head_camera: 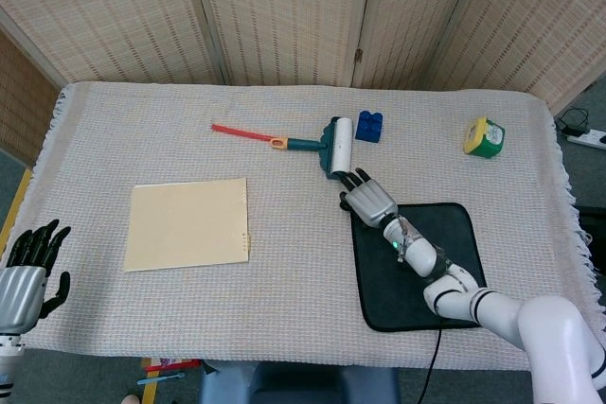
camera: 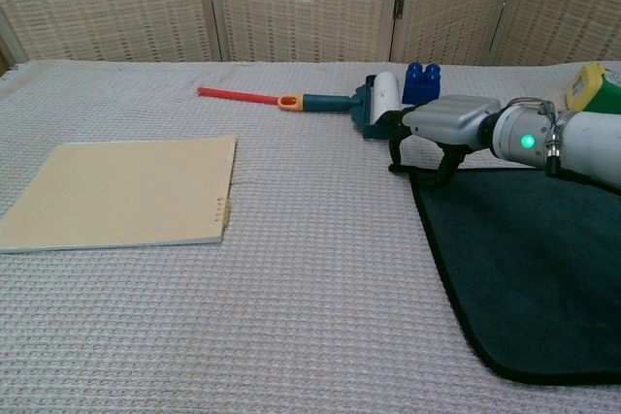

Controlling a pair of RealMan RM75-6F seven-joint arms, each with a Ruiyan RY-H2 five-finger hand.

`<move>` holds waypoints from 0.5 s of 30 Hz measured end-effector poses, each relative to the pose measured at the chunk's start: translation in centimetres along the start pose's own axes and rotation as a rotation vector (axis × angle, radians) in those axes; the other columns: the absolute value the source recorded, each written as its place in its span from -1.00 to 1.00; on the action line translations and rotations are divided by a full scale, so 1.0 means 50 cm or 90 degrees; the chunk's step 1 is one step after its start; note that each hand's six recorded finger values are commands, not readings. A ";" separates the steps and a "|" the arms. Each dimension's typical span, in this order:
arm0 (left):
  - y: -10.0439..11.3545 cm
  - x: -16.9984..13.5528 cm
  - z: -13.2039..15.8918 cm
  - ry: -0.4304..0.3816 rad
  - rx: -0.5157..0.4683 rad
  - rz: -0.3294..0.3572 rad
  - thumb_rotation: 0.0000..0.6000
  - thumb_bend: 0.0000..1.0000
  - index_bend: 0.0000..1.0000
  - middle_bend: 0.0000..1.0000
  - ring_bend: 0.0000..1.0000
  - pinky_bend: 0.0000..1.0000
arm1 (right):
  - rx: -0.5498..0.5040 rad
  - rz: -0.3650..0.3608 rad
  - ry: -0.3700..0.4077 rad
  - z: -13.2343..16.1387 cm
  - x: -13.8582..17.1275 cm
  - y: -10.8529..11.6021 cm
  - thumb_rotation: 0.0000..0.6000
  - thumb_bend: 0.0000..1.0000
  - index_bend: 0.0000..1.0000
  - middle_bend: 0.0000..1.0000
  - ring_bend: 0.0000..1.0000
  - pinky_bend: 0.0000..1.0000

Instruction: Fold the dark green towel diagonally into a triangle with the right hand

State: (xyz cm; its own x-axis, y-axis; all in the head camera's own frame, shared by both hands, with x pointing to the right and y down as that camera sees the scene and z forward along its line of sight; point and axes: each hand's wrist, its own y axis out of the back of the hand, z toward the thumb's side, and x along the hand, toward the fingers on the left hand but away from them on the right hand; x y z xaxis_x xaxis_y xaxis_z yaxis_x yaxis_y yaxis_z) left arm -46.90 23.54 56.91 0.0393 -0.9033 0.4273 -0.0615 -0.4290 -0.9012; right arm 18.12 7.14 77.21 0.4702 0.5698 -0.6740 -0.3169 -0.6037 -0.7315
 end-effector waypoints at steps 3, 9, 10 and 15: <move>0.000 0.001 -0.002 0.002 0.000 0.000 1.00 0.31 -0.97 -0.95 -1.00 -1.00 | 0.003 0.002 0.000 0.001 -0.007 -0.002 0.91 -0.14 -0.24 -1.00 -1.00 -1.00; 0.002 0.003 -0.005 0.005 -0.001 0.002 1.00 0.31 -0.97 -0.94 -1.00 -1.00 | 0.008 -0.003 0.003 0.003 -0.012 -0.006 0.91 -0.14 -0.05 -1.00 -1.00 -1.00; 0.002 0.003 -0.006 0.005 -0.001 0.002 1.00 0.31 -0.98 -0.95 -1.00 -1.00 | 0.009 -0.003 0.004 0.002 -0.012 -0.006 0.91 -0.14 -0.01 -1.00 -1.00 -1.00; 0.001 0.004 -0.006 0.004 -0.001 0.001 1.00 0.31 -1.00 -0.95 -1.00 -1.00 | 0.014 -0.007 0.006 -0.002 -0.008 -0.005 0.92 -0.14 0.12 -0.99 -1.00 -1.00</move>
State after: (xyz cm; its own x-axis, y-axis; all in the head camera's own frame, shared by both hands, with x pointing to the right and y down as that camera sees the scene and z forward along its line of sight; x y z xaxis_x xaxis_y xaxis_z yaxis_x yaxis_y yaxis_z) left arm -47.19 23.33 56.99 0.0325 -0.9039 0.4265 -0.0624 -0.4277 -0.9017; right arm 18.06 7.00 77.68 0.4814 0.5712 -0.6648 -0.3298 -0.5847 -0.7412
